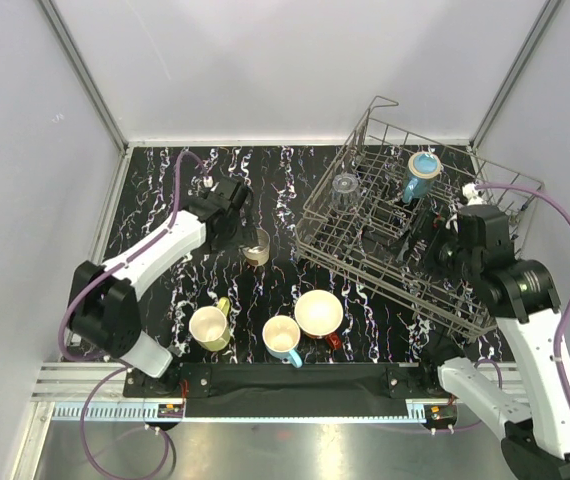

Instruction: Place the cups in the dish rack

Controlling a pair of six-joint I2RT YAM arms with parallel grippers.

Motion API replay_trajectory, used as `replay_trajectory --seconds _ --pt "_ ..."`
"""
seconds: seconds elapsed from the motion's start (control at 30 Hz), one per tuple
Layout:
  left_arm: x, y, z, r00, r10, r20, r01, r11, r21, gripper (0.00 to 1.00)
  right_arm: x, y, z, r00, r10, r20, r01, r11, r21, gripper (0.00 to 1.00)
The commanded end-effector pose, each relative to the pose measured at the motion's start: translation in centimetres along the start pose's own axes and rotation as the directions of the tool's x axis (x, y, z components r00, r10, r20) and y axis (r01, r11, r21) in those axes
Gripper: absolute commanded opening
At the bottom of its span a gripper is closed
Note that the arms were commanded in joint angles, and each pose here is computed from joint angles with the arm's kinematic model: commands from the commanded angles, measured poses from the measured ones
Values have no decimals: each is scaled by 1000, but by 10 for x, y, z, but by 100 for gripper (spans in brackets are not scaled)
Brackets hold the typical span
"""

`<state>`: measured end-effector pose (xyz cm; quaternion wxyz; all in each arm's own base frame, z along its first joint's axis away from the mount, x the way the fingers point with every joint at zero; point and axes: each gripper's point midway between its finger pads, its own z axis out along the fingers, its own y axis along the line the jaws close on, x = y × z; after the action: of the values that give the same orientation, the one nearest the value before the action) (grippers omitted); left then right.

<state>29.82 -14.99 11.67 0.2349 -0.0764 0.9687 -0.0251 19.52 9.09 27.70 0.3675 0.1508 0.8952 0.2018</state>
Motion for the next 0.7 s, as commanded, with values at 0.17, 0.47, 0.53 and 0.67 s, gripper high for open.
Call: replay_trajectory --seconds 0.17,0.47,0.53,0.67 --pt "-28 -17 26 995 -92 26 92 996 -8 87 15 14 -38 997 -40 58 50 982 -181 96" --pt "-1 -14 52 991 -107 -77 106 994 -8 61 20 13 -49 998 -36 60 47 979 -197 97" --pt "4 -16 55 990 -104 -96 104 995 -2 57 21 14 -48 998 -17 53 27 980 -196 97" --pt "10 -23 56 986 -100 -134 104 994 27 42 22 20 -49 999 36 32 -28 975 -220 97"
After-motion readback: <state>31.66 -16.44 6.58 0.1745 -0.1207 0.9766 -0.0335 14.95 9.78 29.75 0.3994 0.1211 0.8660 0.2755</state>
